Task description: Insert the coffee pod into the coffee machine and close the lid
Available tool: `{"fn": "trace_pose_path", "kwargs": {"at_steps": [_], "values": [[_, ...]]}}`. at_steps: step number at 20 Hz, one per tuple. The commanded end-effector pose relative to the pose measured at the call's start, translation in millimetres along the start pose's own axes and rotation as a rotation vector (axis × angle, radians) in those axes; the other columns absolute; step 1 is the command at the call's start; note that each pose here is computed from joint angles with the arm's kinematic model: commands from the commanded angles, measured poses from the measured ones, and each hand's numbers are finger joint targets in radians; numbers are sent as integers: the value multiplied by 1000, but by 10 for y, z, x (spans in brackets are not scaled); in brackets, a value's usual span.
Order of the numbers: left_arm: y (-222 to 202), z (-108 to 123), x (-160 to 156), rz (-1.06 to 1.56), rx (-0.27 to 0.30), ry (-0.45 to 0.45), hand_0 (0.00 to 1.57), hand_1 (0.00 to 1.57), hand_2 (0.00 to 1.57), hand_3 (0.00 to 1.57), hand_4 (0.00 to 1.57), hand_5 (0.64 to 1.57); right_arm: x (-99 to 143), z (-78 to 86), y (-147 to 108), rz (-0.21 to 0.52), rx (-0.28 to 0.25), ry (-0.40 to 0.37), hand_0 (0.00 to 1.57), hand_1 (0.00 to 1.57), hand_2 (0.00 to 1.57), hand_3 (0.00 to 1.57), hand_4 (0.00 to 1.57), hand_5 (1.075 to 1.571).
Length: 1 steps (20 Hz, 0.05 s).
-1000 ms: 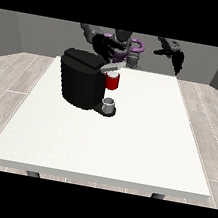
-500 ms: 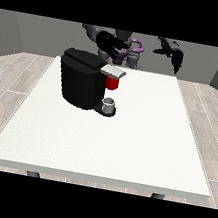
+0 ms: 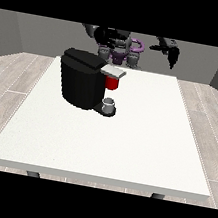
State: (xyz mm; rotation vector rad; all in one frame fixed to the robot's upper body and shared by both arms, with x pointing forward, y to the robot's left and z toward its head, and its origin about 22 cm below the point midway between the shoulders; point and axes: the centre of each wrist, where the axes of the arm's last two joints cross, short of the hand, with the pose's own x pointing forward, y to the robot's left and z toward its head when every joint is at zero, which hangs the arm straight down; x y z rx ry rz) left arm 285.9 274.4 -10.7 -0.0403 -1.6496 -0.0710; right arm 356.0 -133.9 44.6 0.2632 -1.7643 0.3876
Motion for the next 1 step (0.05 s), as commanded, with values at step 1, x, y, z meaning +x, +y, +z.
{"fn": "trace_pose_path", "kwargs": {"at_steps": [1], "values": [[134, 131, -103, -2, 41, 28, 0, 0, 0, 0, 192, 1571, -331, 453, 128, -83, -63, 70, 0, 0, 0, 0, 157, 1571]]}}
